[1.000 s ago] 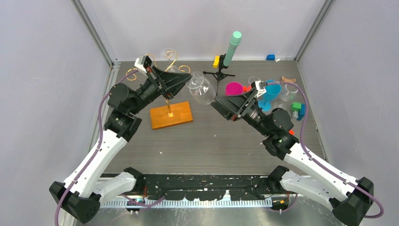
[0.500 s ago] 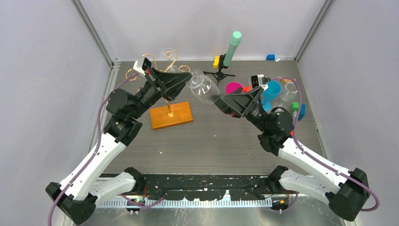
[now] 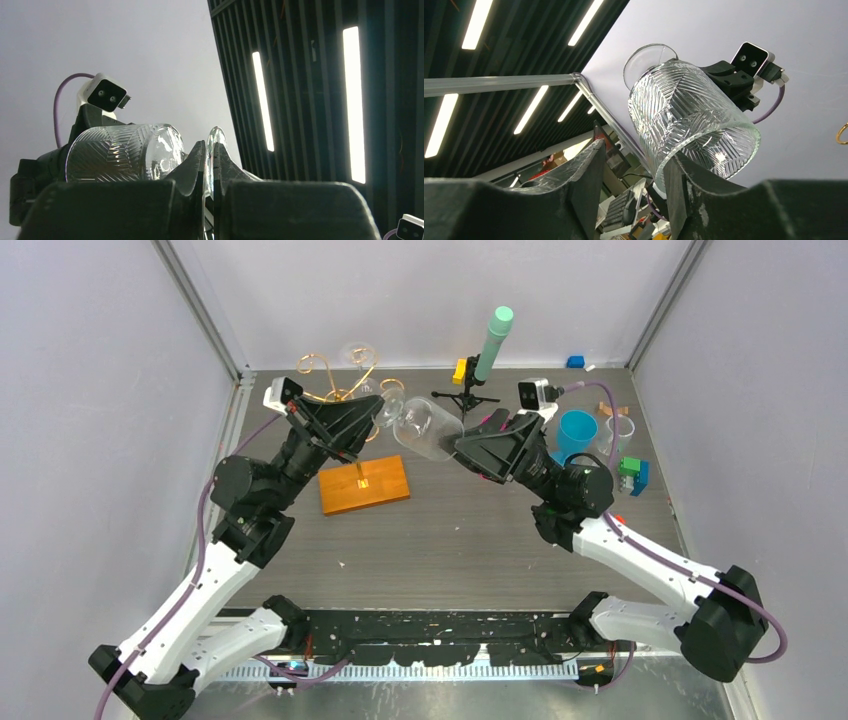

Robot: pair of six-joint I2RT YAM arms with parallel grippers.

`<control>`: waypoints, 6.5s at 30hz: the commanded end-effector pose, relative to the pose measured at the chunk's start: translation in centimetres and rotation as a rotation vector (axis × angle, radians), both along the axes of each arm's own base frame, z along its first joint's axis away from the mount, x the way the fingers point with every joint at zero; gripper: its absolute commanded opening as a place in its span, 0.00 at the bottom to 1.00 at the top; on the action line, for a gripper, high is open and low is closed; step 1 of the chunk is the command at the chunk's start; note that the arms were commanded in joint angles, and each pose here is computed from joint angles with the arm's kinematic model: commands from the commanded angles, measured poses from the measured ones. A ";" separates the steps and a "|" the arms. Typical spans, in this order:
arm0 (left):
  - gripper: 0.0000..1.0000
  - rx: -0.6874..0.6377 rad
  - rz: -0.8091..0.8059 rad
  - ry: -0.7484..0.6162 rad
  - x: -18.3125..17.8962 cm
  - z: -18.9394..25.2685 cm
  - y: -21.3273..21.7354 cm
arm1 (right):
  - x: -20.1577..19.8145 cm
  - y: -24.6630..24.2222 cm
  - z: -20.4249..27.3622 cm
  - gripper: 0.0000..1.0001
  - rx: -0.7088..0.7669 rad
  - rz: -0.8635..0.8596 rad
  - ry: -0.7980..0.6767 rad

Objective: Take the wine glass off the wine glass rack

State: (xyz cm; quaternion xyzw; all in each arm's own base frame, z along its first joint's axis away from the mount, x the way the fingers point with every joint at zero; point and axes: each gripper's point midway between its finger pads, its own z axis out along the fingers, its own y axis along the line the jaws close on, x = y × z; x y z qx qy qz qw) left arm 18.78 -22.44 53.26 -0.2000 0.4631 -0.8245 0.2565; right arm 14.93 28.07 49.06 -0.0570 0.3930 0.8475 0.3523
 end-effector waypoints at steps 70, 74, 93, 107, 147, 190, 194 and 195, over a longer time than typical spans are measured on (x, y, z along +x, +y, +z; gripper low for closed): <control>1.00 1.210 0.488 -0.658 -1.3 -7.2 6.2 | 8.0 -13.5 -25.0 0.00 -1.795 -0.825 0.472; 1.00 1.233 0.474 -0.656 -1.1 -7.8 6.1 | 10.1 -12.7 -29.4 0.00 -1.836 -0.717 0.564; 1.00 1.280 0.461 -0.668 -0.6 -8.1 6.0 | 15.0 -26.8 -37.7 0.13 -1.663 -0.943 1.250; 1.00 1.376 0.444 -0.569 2.7 -8.3 5.3 | 16.9 -27.8 -34.5 0.47 -1.607 -1.000 1.196; 0.54 1.074 0.490 0.042 24.8 -12.8 9.5 | 10.2 -28.4 -21.2 0.66 -1.458 -1.211 0.832; 0.28 0.818 0.490 0.106 26.8 -13.4 9.5 | 9.6 -27.1 -20.7 0.65 -1.415 -1.167 0.753; 0.35 0.852 0.529 0.096 26.5 -13.1 10.1 | 9.6 -27.1 -20.9 0.65 -1.416 -1.162 0.760; 0.35 0.860 0.539 0.089 26.4 -12.8 10.3 | 9.6 -27.1 -20.9 0.65 -1.417 -1.162 0.760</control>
